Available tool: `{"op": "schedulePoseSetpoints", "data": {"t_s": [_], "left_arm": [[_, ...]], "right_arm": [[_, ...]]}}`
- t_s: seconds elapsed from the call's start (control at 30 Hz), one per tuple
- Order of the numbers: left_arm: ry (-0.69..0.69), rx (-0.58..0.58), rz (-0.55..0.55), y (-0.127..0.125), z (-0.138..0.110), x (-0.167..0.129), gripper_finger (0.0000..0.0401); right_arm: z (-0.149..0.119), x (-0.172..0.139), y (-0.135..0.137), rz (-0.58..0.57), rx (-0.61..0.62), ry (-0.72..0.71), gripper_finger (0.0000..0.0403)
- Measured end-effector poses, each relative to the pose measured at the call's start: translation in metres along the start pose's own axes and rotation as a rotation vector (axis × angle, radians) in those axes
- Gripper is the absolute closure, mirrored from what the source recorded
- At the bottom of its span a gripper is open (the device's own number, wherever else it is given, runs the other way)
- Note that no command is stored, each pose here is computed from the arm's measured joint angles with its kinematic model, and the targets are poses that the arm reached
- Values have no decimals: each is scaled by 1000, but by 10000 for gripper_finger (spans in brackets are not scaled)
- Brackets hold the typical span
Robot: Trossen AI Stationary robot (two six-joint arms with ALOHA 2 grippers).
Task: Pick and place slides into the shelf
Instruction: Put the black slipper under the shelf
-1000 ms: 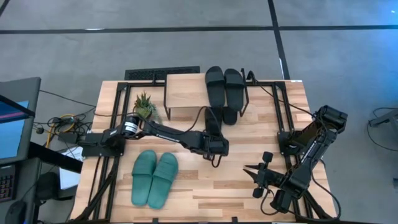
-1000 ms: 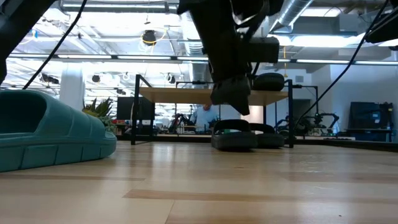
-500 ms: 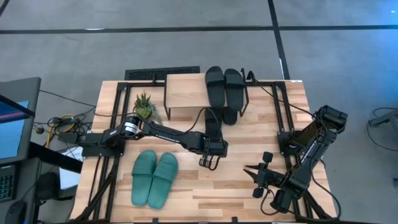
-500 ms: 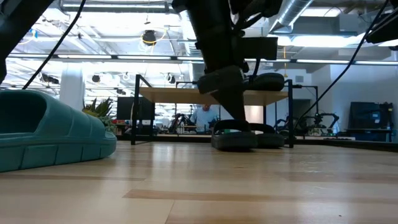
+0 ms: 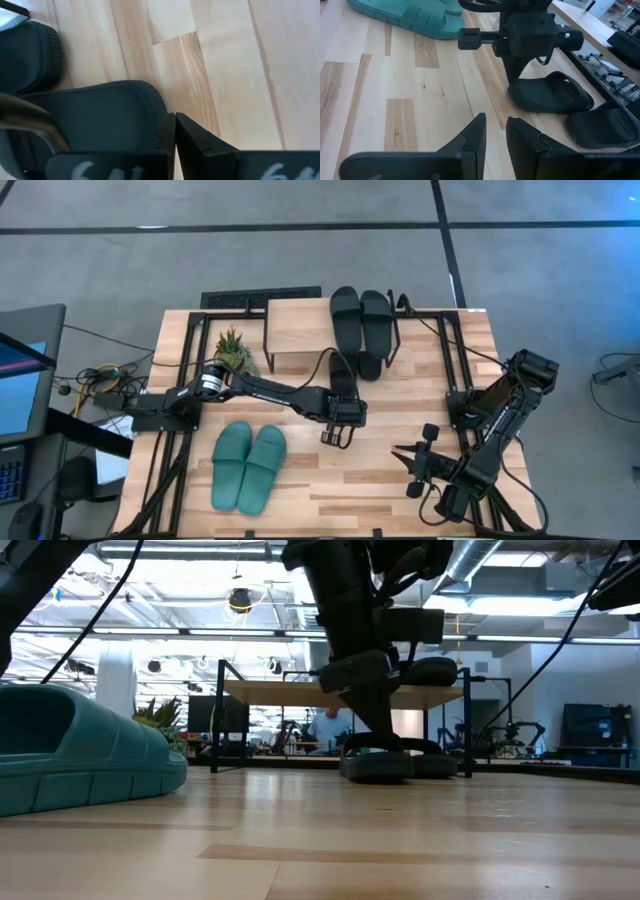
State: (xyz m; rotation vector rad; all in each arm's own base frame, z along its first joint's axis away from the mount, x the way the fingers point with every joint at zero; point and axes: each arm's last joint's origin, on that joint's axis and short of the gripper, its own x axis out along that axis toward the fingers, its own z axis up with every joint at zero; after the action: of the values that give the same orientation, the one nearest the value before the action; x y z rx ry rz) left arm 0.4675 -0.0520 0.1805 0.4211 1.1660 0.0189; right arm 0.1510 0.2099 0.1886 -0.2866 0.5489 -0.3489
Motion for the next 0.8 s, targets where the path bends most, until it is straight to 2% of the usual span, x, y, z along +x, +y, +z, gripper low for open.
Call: {"op": "schedulePoseSetpoints", "data": {"t_s": [0.67,0.8], "left_arm": [[-16,8,-34,4,-2,6,401],[11,15,-37,2,-5,17,401]], "right_arm": [[0,0,0,1,1,0,337],[0,0,0,3,1,4,337]]}}
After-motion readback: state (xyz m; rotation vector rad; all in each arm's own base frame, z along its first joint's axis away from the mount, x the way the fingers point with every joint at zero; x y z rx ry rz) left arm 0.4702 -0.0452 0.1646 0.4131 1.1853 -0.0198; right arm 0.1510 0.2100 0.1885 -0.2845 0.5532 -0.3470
